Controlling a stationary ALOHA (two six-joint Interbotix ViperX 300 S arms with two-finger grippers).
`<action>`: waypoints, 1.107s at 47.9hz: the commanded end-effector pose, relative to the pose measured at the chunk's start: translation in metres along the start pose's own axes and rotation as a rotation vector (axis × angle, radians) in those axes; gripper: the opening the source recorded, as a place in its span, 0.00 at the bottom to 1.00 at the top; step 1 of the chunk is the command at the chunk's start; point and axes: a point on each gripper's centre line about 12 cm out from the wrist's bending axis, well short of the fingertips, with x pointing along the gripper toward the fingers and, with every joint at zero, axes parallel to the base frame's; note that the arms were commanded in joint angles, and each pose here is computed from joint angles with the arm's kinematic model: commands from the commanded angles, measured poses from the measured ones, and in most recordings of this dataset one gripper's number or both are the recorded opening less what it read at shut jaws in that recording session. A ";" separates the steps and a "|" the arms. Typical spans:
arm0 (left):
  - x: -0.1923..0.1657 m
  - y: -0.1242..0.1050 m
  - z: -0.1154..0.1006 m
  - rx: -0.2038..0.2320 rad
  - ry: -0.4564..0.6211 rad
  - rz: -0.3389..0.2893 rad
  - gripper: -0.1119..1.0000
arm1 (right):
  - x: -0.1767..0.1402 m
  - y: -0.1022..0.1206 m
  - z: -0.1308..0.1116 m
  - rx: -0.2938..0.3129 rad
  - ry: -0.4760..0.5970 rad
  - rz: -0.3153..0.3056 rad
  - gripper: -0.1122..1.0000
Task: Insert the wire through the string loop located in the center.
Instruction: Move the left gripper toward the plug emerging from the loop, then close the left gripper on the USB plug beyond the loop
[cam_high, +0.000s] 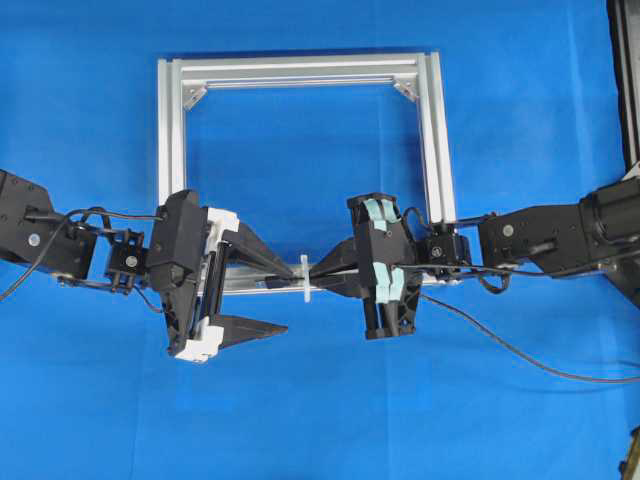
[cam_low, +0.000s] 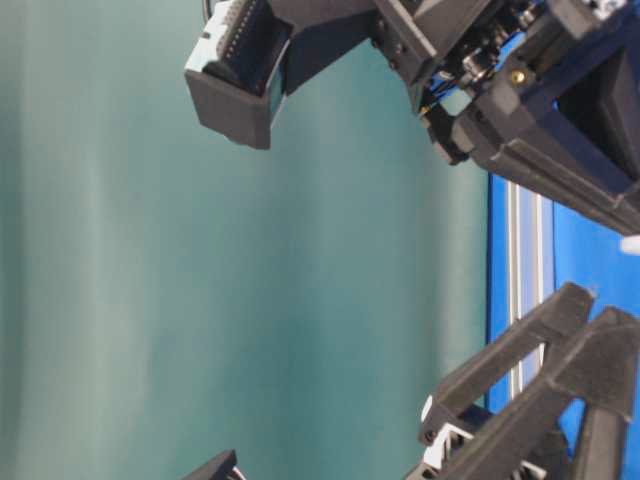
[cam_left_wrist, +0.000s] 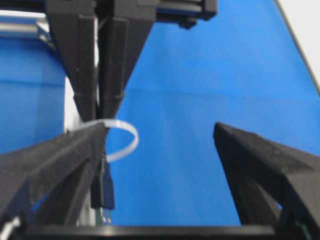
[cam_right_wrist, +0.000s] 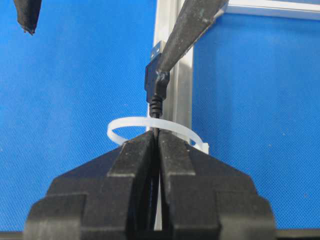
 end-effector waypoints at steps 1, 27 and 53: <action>0.001 -0.003 0.013 -0.001 -0.036 -0.009 0.92 | -0.001 0.002 0.009 0.001 -0.030 0.006 0.08; 0.010 0.010 -0.006 -0.007 0.061 0.034 0.92 | -0.001 0.002 0.008 0.000 -0.027 0.006 0.08; 0.012 0.015 -0.012 -0.011 0.085 0.047 0.92 | -0.001 0.002 0.008 -0.002 -0.027 0.006 0.08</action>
